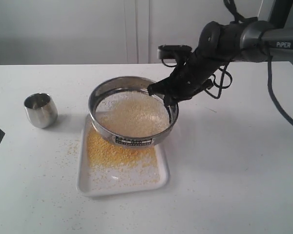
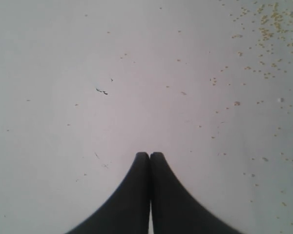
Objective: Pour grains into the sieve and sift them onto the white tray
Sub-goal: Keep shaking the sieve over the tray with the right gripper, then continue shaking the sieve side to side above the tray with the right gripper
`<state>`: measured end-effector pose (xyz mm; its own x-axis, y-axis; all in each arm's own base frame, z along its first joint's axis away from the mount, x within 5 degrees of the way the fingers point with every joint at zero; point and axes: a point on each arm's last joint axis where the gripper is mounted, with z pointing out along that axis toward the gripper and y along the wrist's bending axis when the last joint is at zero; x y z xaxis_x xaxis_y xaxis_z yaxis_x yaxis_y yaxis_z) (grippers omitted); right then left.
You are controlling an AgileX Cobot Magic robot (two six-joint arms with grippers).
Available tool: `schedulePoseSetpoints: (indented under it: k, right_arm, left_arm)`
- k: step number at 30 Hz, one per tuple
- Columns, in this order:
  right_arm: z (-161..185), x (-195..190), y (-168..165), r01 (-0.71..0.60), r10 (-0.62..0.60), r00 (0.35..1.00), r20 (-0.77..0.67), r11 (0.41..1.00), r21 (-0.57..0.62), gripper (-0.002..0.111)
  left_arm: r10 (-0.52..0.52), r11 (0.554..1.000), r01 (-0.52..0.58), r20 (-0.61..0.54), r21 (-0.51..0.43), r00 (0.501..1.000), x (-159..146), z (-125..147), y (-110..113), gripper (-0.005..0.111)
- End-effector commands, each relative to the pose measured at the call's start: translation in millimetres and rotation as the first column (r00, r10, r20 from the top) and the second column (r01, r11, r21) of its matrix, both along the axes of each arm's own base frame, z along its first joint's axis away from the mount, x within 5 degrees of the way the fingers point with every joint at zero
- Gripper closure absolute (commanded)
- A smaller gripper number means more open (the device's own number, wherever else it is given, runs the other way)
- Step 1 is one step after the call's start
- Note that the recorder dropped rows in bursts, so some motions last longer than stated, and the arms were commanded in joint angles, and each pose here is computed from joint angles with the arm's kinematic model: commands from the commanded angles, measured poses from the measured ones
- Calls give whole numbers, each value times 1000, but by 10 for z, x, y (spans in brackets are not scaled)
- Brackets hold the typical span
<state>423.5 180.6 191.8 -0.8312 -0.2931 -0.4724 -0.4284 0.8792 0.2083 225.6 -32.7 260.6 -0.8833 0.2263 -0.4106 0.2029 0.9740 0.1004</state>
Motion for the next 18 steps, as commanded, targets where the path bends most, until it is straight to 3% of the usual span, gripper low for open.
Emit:
schedulePoseSetpoints:
  k: [1,2,3,4,5,6,7,8,9,10,11,12,13,14,15,16,17,18]
  right_arm:
    - [178,-89,83,-302,320,943,92,938,-172,108]
    - [194,-27,40,-120,133,986,100,985,-120,108]
    - [208,1,34,143,-143,989,25,990,18,108]
    - [204,-83,165,-127,134,987,84,988,-82,108]
    - [186,-152,191,-360,389,917,91,903,-232,108]
    - [175,-133,145,-334,378,921,92,891,-308,108]
    - [190,-51,47,-72,101,989,110,967,-243,108]
    - [203,-5,37,198,-194,979,65,978,-69,108]
    - [200,-37,128,94,-90,994,68,994,-52,108]
    - [185,-139,258,-218,235,967,100,963,-157,108]
    - [173,-192,271,-409,451,887,98,867,-285,108]
    - [192,-121,199,-243,281,952,120,936,-256,108]
    - [187,-50,146,-16,32,993,110,991,-136,108]
    - [166,-25,144,143,-142,988,52,989,-27,108]
    - [142,-83,220,-69,73,995,64,996,-63,108]
    - [123,-146,255,-288,303,950,77,944,-157,108]
    - [130,-170,240,-360,379,923,71,912,-199,108]
    - [154,-52,132,-79,86,994,75,993,-85,108]
  left_arm:
    - [-3,1000,3,-8,-4,1000,-35,-1,-12,107]
    - [-3,1000,3,-8,-4,1000,-35,-1,-12,107]
    - [-3,1000,3,-8,-4,1000,-35,-1,-12,107]
    - [-3,1000,3,-8,-4,1000,-35,-1,-12,107]
    - [-3,1000,3,-8,-4,1000,-35,-1,-12,107]
    - [-3,1000,3,-8,-4,1000,-35,-1,-12,107]
    - [-3,1000,3,-8,-4,1000,-35,-1,-12,107]
    - [-3,1000,3,-8,-4,1000,-35,-1,-12,107]
    - [-3,1000,3,-8,-4,1000,-35,-1,-12,107]
    - [-3,1000,3,-8,-4,1000,-35,-1,-12,107]
    - [-3,1000,3,-8,-4,1000,-35,-1,-12,107]
    - [-3,1000,3,-8,-4,1000,-35,-1,-12,107]
    - [-3,1000,3,-8,-4,1000,-35,-1,-12,107]
    - [-3,1000,3,-8,-4,1000,-35,-1,-12,107]
    - [-3,1000,3,-8,-4,1000,-35,-1,-12,107]
    - [-3,1000,3,-8,-4,1000,-35,-1,-12,107]
    - [-3,1000,3,-8,-4,1000,-35,-1,-12,107]
    - [-3,1000,3,-8,-4,1000,-35,-1,-12,107]
